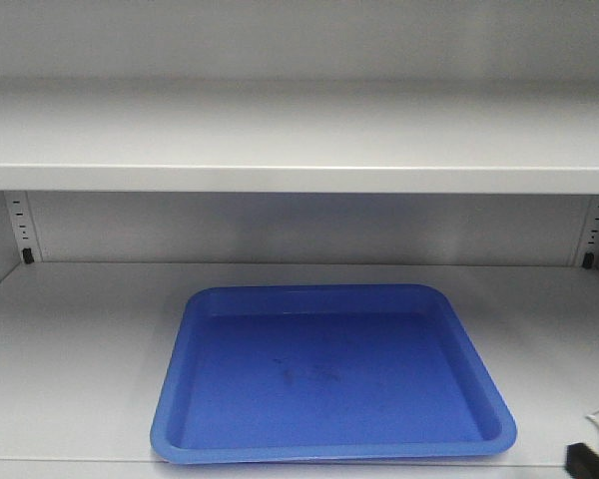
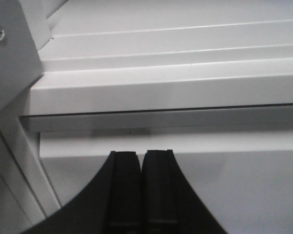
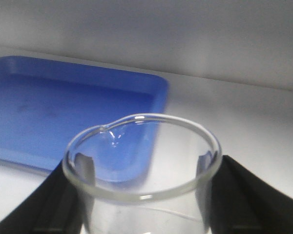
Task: Pick beaker and place in left cabinet
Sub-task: 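Extend the right gripper and lower the beaker onto the blue tray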
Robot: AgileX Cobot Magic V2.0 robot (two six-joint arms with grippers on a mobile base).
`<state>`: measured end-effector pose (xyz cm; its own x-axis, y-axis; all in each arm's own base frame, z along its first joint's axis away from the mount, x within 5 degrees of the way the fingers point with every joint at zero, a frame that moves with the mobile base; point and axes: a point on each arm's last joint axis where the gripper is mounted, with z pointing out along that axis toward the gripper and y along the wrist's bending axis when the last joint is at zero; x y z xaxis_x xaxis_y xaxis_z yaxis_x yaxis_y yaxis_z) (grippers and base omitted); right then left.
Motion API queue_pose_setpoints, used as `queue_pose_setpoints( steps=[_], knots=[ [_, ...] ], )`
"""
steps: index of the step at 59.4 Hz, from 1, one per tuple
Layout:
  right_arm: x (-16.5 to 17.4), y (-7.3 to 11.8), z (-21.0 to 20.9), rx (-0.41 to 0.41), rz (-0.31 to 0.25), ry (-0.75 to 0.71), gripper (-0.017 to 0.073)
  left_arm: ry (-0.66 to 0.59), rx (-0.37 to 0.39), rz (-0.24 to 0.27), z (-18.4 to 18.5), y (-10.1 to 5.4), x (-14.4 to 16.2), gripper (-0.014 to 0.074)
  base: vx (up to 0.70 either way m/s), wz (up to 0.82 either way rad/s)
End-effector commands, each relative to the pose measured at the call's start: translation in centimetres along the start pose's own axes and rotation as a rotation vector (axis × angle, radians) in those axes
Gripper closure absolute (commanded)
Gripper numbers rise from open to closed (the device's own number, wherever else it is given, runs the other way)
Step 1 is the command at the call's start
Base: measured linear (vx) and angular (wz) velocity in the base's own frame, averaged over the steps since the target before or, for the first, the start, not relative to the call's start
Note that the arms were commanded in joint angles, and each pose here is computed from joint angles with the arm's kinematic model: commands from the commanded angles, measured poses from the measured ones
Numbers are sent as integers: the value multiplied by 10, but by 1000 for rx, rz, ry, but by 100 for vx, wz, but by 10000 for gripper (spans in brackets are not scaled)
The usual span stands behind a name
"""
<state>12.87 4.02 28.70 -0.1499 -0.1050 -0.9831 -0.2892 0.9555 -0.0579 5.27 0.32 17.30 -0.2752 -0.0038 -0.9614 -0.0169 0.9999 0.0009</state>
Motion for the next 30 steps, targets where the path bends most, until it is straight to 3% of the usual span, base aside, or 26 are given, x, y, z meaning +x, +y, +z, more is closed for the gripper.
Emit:
queue_pose_setpoints(
  steps=[1,15,30],
  knots=[
    [-14,13,13,-138,-43,-27,563,-99,18,-1,-3,-1,-12,590,0,0],
    [-42,21,76,-220,-46,44,563,-99,18,-1,-3,-1,-12,590,0,0],
    [-72,40,157,-393,-60,20,563,-99,18,-1,-3,-1,-12,590,0,0]
  ],
)
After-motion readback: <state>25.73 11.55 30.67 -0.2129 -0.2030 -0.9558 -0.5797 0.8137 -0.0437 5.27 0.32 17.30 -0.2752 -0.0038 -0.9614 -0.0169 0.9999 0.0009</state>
